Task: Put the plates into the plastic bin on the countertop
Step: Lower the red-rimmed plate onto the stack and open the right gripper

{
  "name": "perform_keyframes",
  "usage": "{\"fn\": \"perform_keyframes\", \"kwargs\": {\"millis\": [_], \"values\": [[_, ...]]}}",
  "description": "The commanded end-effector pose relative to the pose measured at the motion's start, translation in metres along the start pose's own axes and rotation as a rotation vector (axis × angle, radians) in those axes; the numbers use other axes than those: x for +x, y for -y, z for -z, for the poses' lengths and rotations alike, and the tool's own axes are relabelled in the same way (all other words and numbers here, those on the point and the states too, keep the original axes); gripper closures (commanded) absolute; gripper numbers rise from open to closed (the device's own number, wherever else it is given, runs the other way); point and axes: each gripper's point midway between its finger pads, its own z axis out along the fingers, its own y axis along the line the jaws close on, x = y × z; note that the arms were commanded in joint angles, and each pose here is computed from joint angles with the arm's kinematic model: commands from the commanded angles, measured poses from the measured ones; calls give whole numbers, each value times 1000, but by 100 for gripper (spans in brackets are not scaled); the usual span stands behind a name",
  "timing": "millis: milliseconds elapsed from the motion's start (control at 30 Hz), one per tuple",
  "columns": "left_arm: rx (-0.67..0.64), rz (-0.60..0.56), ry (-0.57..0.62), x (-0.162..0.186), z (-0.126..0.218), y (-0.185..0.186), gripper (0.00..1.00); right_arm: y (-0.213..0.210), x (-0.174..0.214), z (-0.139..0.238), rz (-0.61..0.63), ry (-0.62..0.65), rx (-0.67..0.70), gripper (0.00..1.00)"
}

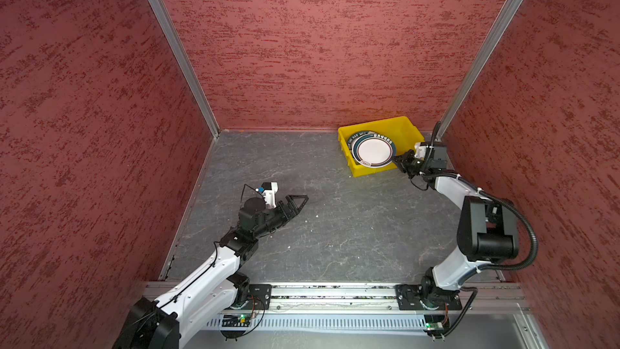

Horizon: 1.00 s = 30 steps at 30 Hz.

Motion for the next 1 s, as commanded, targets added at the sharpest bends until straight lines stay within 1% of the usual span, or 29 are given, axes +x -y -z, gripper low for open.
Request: {"fn": "perform_keyframes", "kwargs": {"millis": [0, 200, 433, 967], "values": [[-8, 14, -16, 4, 2, -6, 1, -27, -17, -2, 67, 51, -67, 100], [-19, 32, -28, 4, 3, -12, 1, -26, -22, -17, 40, 45, -73, 100], [-9, 43, -21, -1, 5, -12, 0, -22, -32, -34, 12, 46, -60, 100], [-5, 61, 1, -7, 13, -16, 1, -25, -43, -62, -9, 51, -47, 100]]}}
